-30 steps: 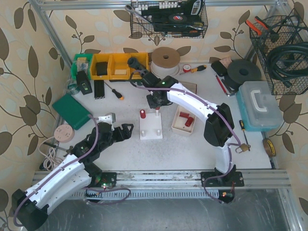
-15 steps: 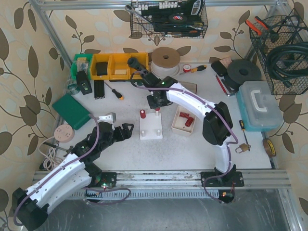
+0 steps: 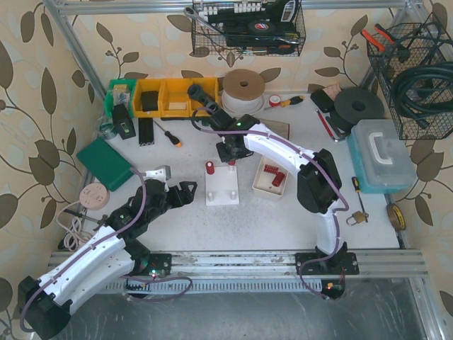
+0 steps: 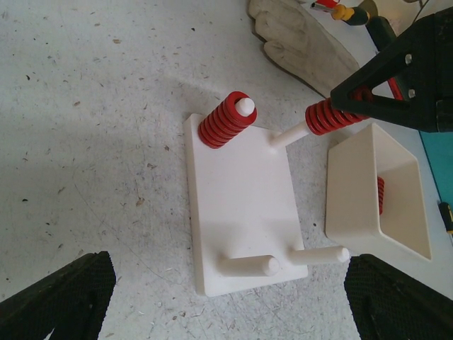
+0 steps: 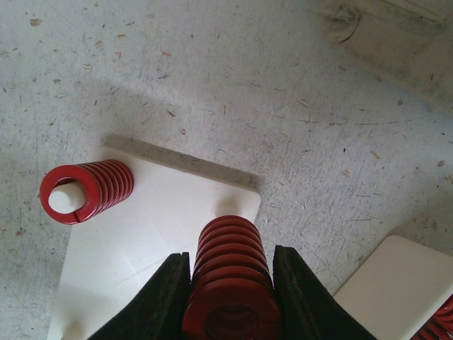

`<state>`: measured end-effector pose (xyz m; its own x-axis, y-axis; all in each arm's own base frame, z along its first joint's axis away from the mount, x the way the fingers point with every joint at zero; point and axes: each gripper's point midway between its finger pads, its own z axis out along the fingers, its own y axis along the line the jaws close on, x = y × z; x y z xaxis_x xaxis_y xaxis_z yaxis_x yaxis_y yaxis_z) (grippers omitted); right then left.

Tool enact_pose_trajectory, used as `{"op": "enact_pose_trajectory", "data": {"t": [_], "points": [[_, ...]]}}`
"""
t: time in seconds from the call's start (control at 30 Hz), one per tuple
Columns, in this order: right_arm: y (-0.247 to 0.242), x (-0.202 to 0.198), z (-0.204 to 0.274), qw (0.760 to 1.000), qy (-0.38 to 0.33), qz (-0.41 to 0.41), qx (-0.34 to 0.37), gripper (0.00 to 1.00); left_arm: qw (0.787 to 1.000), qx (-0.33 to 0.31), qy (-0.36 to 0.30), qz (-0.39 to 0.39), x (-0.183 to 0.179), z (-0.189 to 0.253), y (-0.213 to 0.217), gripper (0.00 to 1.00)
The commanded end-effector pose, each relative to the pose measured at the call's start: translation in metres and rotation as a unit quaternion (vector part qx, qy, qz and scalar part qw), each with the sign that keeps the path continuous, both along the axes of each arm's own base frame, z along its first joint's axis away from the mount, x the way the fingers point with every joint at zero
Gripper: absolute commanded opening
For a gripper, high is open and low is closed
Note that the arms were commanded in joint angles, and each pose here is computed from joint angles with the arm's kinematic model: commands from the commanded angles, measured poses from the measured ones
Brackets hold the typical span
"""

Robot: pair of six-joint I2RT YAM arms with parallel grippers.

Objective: Install the large spring

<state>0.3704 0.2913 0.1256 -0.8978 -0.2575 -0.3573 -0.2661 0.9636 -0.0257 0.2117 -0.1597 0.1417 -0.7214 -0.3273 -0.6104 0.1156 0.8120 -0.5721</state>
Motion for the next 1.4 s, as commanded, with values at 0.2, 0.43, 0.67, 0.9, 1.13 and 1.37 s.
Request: {"op": "enact_pose_trajectory", "data": {"t": [0.2, 0.43, 0.67, 0.9, 1.13, 1.37], "points": [[-0.001, 0.003, -0.016, 1.0, 0.01, -0.001, -0.001, 0.0, 1.0, -0.001, -0.012, -0.006, 0.002, 0.003, -0.003, 0.92], [-0.001, 0.003, -0.025, 1.0, 0.018, -0.002, 0.0, 0.0, 1.0, -0.001, -0.011, -0.007, 0.002, 0.003, -0.004, 0.92], [-0.003, 0.002, -0.038, 1.0, 0.027, 0.0, -0.011, 0.0, 1.0, 0.0, -0.009, -0.008, 0.002, 0.002, -0.004, 0.91], [-0.005, 0.0, -0.049, 0.999, 0.039, -0.003, -0.022, 0.0, 1.0, 0.001, -0.007, -0.008, 0.003, 0.002, -0.005, 0.91], [-0.007, -0.002, -0.055, 0.998, 0.048, -0.009, -0.03, 0.0, 1.0, 0.004, -0.003, -0.01, 0.003, 0.001, -0.006, 0.91], [-0.008, -0.002, -0.055, 0.999, 0.045, -0.011, -0.028, 0.18, 1.0, 0.008, 0.004, -0.011, 0.004, -0.001, -0.007, 0.91]]}}
